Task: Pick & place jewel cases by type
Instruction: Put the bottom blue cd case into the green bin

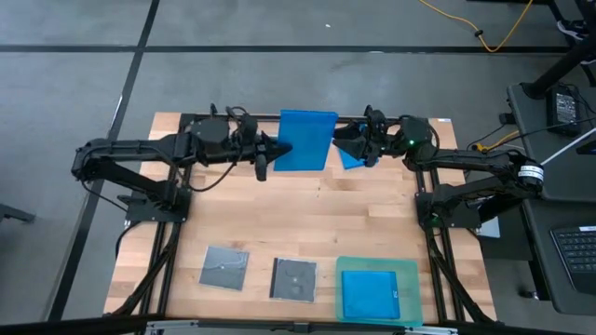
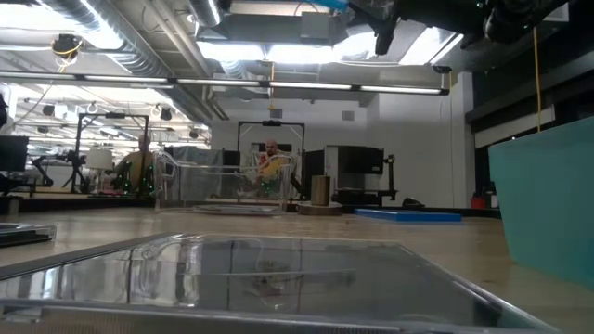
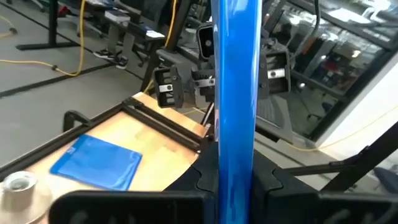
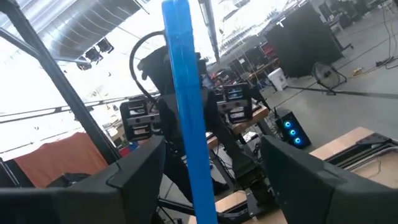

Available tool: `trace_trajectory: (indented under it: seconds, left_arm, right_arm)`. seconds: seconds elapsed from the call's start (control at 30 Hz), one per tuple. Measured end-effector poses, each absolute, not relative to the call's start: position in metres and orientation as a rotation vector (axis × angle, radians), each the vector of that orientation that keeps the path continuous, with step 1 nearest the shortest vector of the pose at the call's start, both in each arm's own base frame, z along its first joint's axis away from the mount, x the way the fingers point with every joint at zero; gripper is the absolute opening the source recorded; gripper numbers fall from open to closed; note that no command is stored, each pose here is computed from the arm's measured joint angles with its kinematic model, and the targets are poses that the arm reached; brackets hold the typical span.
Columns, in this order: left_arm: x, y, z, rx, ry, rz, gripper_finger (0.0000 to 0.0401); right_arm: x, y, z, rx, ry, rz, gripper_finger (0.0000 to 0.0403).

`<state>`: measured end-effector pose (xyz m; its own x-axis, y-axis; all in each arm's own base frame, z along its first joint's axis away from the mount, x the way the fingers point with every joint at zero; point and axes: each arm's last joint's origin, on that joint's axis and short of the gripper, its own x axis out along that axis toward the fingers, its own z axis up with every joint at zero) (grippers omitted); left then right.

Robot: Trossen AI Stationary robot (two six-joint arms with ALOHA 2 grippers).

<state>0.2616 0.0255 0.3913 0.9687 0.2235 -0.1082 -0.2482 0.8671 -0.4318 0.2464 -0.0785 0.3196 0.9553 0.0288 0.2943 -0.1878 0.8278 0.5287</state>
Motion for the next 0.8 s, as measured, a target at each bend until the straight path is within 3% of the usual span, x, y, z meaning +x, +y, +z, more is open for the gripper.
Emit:
trace_trajectory:
  seconds: [0.27, 0.37, 0.8]
  left_arm:
    - [0.279, 0.041, 0.382, -0.506, 0.053, 0.205, 0.0024]
    - [0.282, 0.045, 0.381, -0.511, 0.048, 0.201, 0.0024]
    - [0.28, 0.055, 0.381, -0.51, 0.045, 0.206, 0.0032]
  right_arm:
    - [0.246, -0.079, 0.32, 0.578, -0.281, 0.115, 0.0267]
    - [0.246, -0.079, 0.32, 0.579, -0.281, 0.115, 0.0249]
    - [0.246, -0.08, 0.319, 0.516, -0.284, 0.097, 0.0057]
